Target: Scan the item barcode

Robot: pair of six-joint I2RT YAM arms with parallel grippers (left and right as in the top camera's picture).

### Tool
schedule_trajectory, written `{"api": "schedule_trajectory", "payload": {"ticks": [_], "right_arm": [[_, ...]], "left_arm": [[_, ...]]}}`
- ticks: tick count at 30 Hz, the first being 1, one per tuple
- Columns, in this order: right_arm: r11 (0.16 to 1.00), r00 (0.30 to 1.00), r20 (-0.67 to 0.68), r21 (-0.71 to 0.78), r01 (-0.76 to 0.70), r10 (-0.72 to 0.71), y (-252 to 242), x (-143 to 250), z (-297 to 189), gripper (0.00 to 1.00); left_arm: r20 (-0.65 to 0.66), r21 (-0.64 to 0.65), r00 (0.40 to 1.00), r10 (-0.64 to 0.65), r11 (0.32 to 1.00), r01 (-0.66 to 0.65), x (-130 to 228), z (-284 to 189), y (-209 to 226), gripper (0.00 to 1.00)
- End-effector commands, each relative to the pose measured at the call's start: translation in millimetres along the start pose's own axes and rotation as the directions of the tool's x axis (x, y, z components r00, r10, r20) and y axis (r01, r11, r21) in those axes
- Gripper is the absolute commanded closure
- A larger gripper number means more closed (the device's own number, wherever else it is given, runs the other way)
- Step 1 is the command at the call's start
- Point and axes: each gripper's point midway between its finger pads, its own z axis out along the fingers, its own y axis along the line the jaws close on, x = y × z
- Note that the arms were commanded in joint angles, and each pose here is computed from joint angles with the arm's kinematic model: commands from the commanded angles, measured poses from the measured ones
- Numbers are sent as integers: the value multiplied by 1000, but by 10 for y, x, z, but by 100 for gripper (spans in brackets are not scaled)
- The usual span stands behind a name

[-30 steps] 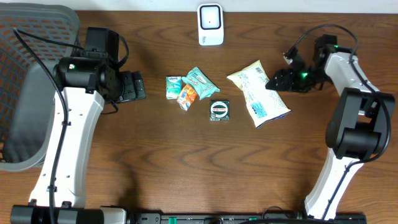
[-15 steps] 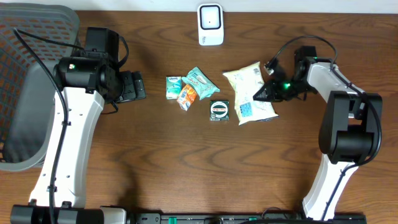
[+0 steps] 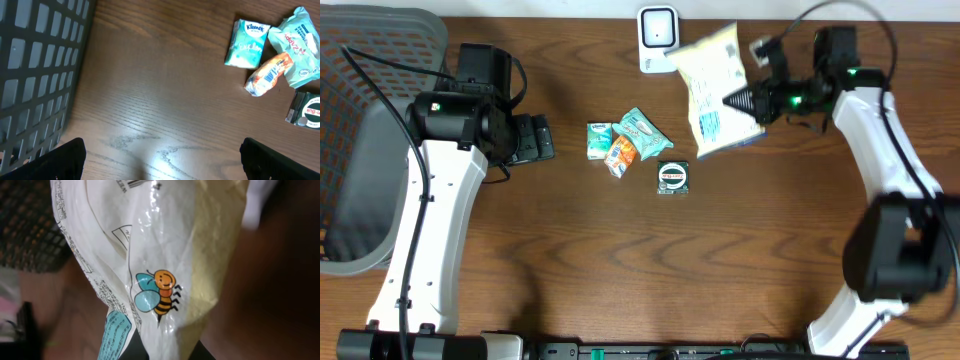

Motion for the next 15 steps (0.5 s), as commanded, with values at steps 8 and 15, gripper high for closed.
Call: {"api": "schedule_trajectory", "payload": {"ticks": [8,15], "right_arm": [[860,869,37,170,482,-494,879,-699,-60,99],[866,882,16,194,460,-472,880,-689,2,99]], "left_arm": [[-4,-13,1000,9,1000,-9,4,12,35,2],[-3,-13,1000,9,1000,-9,3,12,35,2]]}}
